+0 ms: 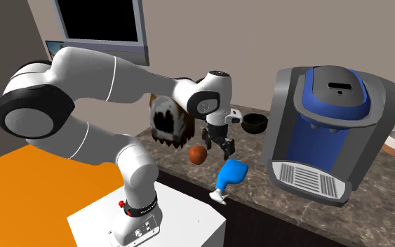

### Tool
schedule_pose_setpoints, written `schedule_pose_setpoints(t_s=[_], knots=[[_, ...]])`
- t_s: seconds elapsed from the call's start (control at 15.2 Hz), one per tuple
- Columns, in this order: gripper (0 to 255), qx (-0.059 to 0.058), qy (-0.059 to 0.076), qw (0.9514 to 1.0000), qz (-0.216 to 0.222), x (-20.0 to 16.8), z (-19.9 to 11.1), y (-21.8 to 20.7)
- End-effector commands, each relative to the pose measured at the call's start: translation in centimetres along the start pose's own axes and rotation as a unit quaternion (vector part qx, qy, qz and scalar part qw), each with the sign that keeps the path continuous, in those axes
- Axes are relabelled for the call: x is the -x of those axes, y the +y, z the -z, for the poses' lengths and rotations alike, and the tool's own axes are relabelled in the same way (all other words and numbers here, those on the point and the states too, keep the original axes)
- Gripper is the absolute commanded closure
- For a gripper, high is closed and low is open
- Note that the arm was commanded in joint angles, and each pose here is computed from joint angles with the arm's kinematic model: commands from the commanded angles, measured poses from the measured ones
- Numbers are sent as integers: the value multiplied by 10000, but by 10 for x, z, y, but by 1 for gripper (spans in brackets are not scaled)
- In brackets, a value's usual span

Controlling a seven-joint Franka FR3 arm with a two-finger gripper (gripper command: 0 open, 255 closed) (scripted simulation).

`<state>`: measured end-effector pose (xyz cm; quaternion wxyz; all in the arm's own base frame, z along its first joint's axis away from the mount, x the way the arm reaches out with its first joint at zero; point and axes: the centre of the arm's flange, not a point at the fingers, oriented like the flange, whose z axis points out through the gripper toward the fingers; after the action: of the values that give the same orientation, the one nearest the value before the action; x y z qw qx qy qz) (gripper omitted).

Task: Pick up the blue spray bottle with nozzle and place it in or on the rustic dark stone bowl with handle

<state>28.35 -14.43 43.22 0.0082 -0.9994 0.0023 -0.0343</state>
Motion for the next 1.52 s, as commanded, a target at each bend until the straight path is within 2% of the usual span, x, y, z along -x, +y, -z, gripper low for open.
schedule_pose_setpoints(t_s=[0.0, 0.26, 0.79, 1.32, 1.39, 1.45], knots=[[0, -24, -52, 10000, -9, 5, -20, 17], [0, -75, -162, 9998, -35, 17, -60, 50], [0, -80, -171, 9998, -37, 20, -103, 53], [0, -80, -171, 9998, -37, 20, -103, 53], [255, -80, -171, 9998, -37, 20, -103, 53], [255, -80, -171, 9998, -37, 20, -103, 53]])
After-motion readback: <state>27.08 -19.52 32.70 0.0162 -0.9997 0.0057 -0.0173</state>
